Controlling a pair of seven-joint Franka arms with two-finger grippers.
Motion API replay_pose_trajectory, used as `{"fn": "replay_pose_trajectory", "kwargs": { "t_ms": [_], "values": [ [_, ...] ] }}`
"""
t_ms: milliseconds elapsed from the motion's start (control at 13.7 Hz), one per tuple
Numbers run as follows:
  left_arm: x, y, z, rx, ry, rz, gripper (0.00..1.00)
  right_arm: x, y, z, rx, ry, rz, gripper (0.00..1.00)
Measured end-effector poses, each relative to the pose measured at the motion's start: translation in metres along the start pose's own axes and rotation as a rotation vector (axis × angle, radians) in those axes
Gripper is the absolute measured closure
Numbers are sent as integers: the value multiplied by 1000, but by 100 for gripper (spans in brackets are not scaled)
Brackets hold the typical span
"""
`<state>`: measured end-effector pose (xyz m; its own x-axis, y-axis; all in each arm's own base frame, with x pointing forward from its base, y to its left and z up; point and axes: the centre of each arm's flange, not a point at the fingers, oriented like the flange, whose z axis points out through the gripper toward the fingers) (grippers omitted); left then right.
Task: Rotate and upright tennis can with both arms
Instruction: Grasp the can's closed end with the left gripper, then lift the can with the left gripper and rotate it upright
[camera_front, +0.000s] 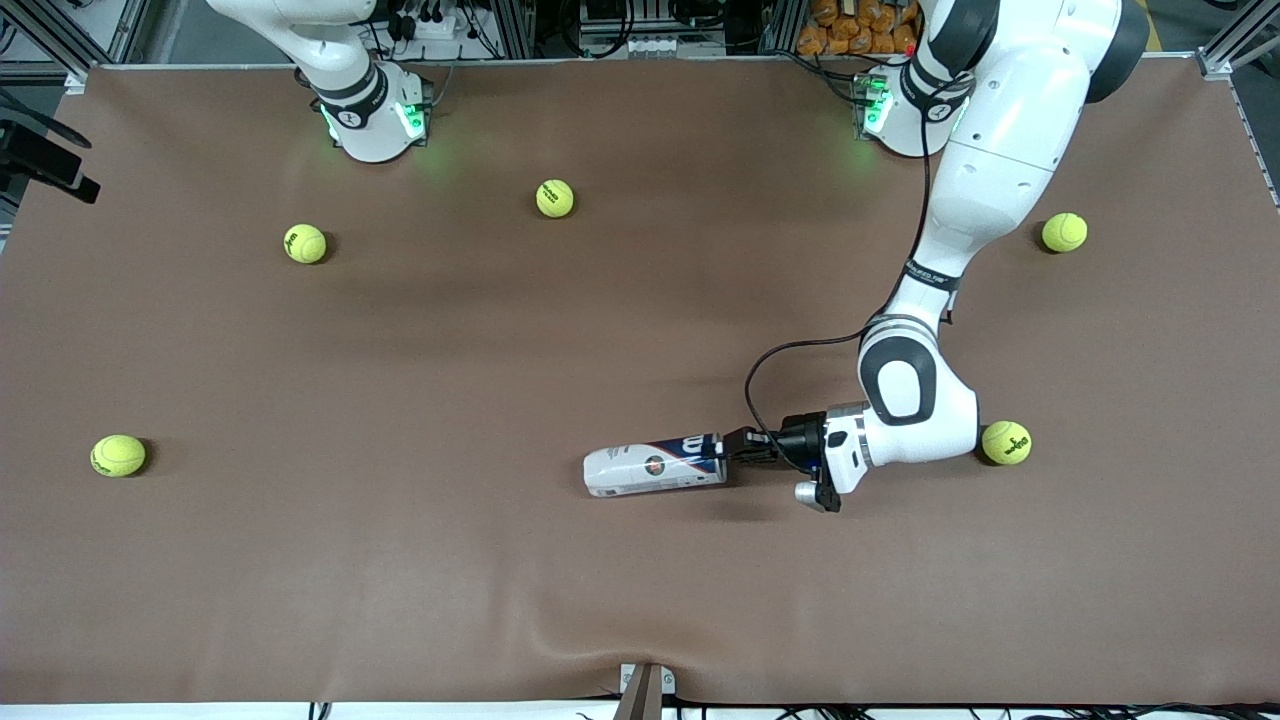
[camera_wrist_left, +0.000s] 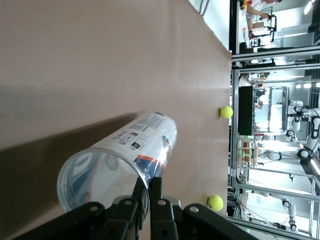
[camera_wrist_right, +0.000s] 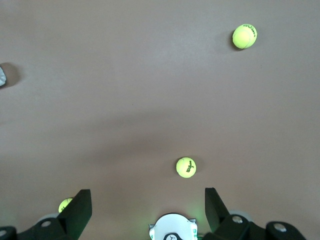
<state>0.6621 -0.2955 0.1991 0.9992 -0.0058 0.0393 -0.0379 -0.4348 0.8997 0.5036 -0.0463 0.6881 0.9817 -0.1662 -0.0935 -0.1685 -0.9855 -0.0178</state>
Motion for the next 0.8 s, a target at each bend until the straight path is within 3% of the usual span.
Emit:
{"fn": "replay_pose_trajectory", "kwargs": {
  "t_ms": [219,803],
  "values": [
    [0,34,13,60,-27,-12,94,2,1,-3,2,19,2,0],
    [-1,159,19,403,-31,-99,94,5,6,-6,5,53,13,0]
  ]
}}
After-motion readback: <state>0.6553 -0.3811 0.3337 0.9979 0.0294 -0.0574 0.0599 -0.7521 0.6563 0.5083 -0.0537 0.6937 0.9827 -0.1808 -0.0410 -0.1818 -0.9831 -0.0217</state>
